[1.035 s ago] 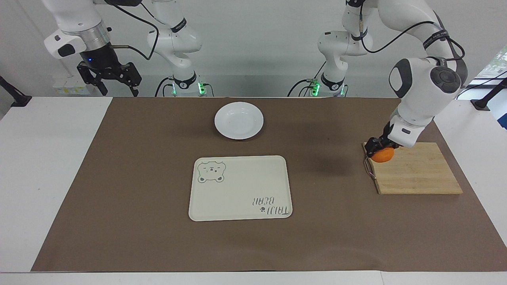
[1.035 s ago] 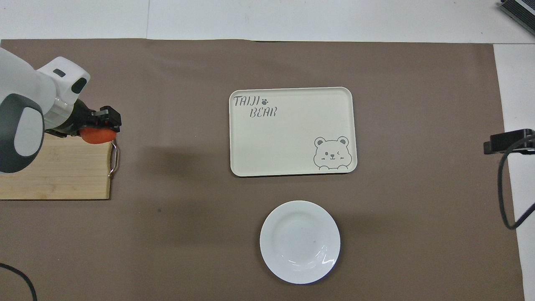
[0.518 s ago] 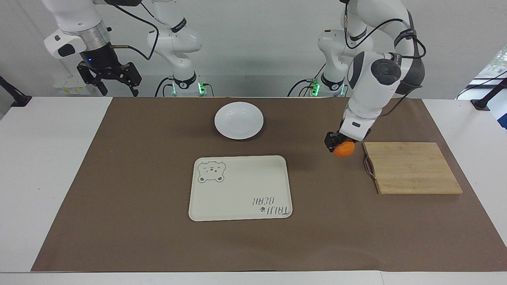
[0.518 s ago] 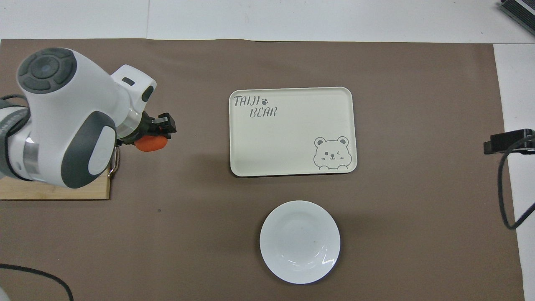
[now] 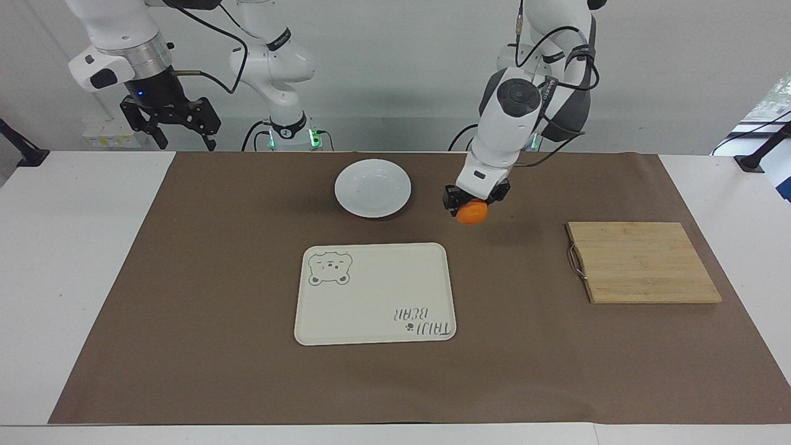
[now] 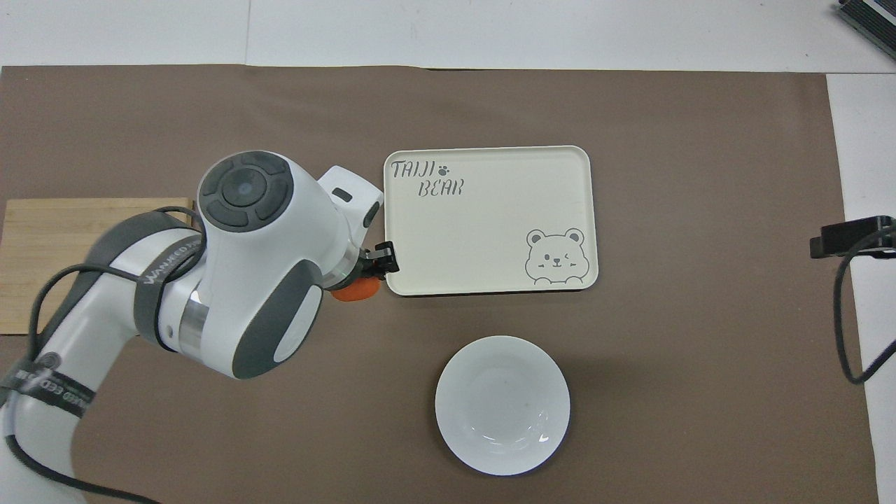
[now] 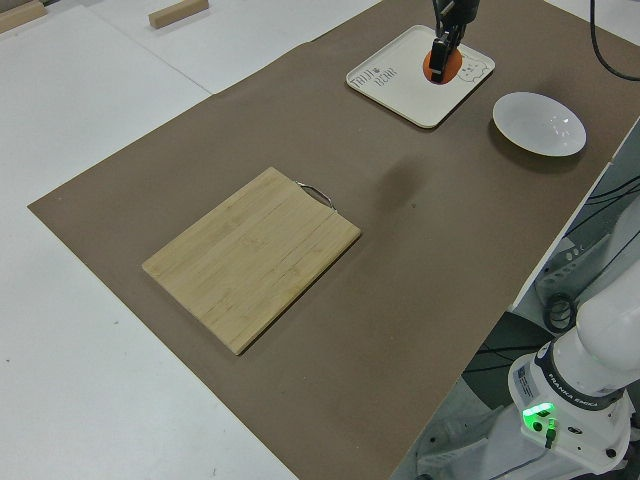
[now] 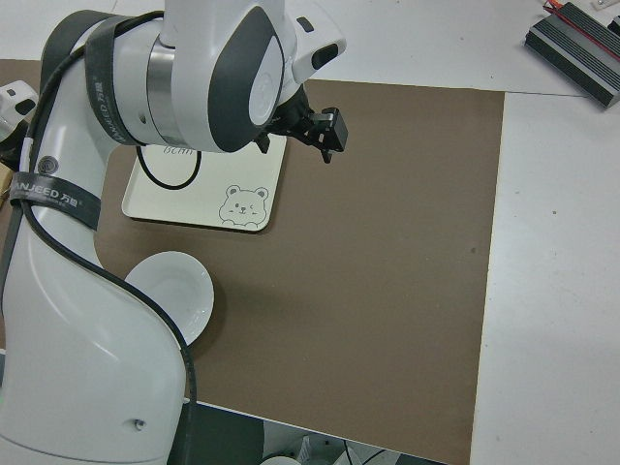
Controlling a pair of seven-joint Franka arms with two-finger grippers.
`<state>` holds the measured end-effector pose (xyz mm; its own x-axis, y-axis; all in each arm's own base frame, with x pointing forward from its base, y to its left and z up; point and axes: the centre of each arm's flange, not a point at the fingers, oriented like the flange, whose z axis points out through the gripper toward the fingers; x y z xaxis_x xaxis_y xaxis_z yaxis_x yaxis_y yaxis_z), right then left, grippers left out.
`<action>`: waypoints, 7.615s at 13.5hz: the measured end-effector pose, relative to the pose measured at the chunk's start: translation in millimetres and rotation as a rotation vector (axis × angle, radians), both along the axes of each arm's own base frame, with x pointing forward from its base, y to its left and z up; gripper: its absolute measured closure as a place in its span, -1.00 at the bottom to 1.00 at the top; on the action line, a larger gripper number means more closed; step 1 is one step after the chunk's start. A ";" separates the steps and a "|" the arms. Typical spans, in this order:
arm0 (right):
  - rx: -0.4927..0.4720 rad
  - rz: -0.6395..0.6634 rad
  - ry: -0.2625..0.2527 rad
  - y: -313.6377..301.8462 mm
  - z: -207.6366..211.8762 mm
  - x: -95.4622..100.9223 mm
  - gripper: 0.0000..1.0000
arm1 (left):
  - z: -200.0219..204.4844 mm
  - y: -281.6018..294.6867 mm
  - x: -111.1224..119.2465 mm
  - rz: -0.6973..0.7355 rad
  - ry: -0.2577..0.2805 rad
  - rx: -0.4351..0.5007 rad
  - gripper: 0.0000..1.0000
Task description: Place orange and plate with both arms
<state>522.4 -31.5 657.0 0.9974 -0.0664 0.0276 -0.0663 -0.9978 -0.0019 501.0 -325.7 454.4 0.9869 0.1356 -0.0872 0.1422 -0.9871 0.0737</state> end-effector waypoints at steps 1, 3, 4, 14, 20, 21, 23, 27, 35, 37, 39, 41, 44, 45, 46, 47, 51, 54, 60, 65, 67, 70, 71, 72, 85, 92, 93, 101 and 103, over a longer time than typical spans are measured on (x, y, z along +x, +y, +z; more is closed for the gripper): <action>0.000 0.000 0.000 0.0 0.0 0.0 -1.00 | -9.9 -15.6 -10.9 -0.006 -0.009 -0.010 -0.50; 0.000 0.000 0.000 0.0 0.0 0.0 -1.00 | -29.4 -43.1 -33.6 -0.016 -0.028 -0.022 -0.50; 0.000 0.000 0.000 0.0 0.0 0.0 -1.00 | -38.0 -55.9 -45.6 -0.023 -0.036 -0.026 -0.50; 0.000 0.000 0.000 0.0 0.0 0.0 -1.00 | -83.3 -129.2 -123.1 -0.096 -0.013 -0.134 -0.50; 0.000 0.000 0.000 0.0 0.0 0.0 -1.00 | -147.3 -180.6 -184.4 -0.182 0.023 -0.089 -0.61; 0.000 0.000 0.000 0.0 0.0 0.0 -1.00 | -148.3 -178.6 -181.9 -0.177 0.026 -0.083 -0.90; 0.000 0.000 0.000 0.0 0.0 0.0 -1.00 | -138.2 -166.1 -161.7 -0.141 0.024 -0.084 -1.00; 0.000 0.000 0.000 0.0 0.0 0.0 -1.00 | -77.7 -100.6 -83.7 -0.006 0.051 -0.094 -1.00; 0.000 0.000 0.000 0.0 0.0 0.0 -1.00 | -20.8 53.0 37.6 0.066 -0.040 -0.109 -1.00; 0.000 0.000 0.000 0.0 0.0 0.0 -1.00 | -10.1 105.9 57.3 0.036 -0.053 -0.113 -1.00; 0.000 0.000 0.000 0.0 0.0 0.0 -1.00 | 6.7 156.7 68.1 0.000 -0.074 -0.120 -1.00; 0.000 0.000 0.000 0.0 0.0 0.0 -1.00 | 23.3 200.0 72.2 -0.046 -0.102 -0.113 -1.00; 0.000 0.000 0.000 0.0 0.0 0.0 -1.00 | 48.0 253.8 72.0 -0.121 -0.097 -0.093 -1.00; 0.000 0.000 0.000 0.0 0.0 0.0 -1.00 | 57.1 271.2 71.1 -0.142 -0.089 -0.092 -1.00; 0.000 0.000 0.000 0.0 0.0 0.0 -1.00 | 64.4 286.0 69.9 -0.159 -0.084 -0.088 -1.00; 0.000 0.000 0.000 0.0 0.0 0.0 -1.00 | 70.7 297.0 68.6 -0.178 -0.083 -0.063 -1.00; 0.000 0.000 0.000 0.0 0.0 0.0 -1.00 | 109.6 296.0 64.2 -0.226 -0.055 -0.001 -1.00; 0.000 0.000 0.000 0.0 0.0 0.0 -1.00 | 154.0 296.8 55.7 -0.236 -0.029 0.004 -1.00; 0.000 0.000 0.002 0.0 -0.1 -0.2 -1.00 | 156.3 298.8 57.2 -0.232 -0.029 0.005 -1.00; 0.118 0.031 0.063 22.0 -13.4 -5.1 -1.00 | 156.3 298.8 57.1 -0.232 -0.029 0.005 -1.00; 0.218 0.092 0.104 51.2 -40.7 -5.1 -1.00 | 156.2 298.8 57.1 -0.232 -0.028 0.005 -1.00; 0.360 0.121 0.140 90.3 -90.6 -13.0 -1.00 | 156.2 298.8 57.1 -0.232 -0.028 0.005 -1.00; 0.408 0.132 0.153 96.7 -107.0 -18.9 -1.00 | 156.2 298.8 57.1 -0.232 -0.028 0.005 -1.00; 0.457 0.151 0.168 99.9 -126.5 -25.6 -1.00 | 156.2 298.8 57.1 -0.232 -0.028 0.005 -1.00; 0.773 0.288 0.236 112.1 -330.9 -125.6 -1.00 | 156.2 298.8 57.0 -0.232 -0.028 0.005 -1.00; 0.882 0.248 0.231 111.1 -392.7 -158.6 -1.00 | 156.2 298.8 57.0 -0.232 -0.028 0.005 -1.00; 0.894 0.232 0.235 111.6 -396.1 -160.9 -1.00 | 156.2 298.8 57.0 -0.232 -0.028 0.005 -1.00; 0.929 0.197 0.259 118.4 -409.1 -177.8 -0.26 | 156.1 298.8 57.0 -0.232 -0.027 0.005 -1.00; 0.932 0.184 0.261 119.9 -412.8 -179.5 0.20 | 156.1 298.8 57.0 -0.232 -0.027 0.005 -1.00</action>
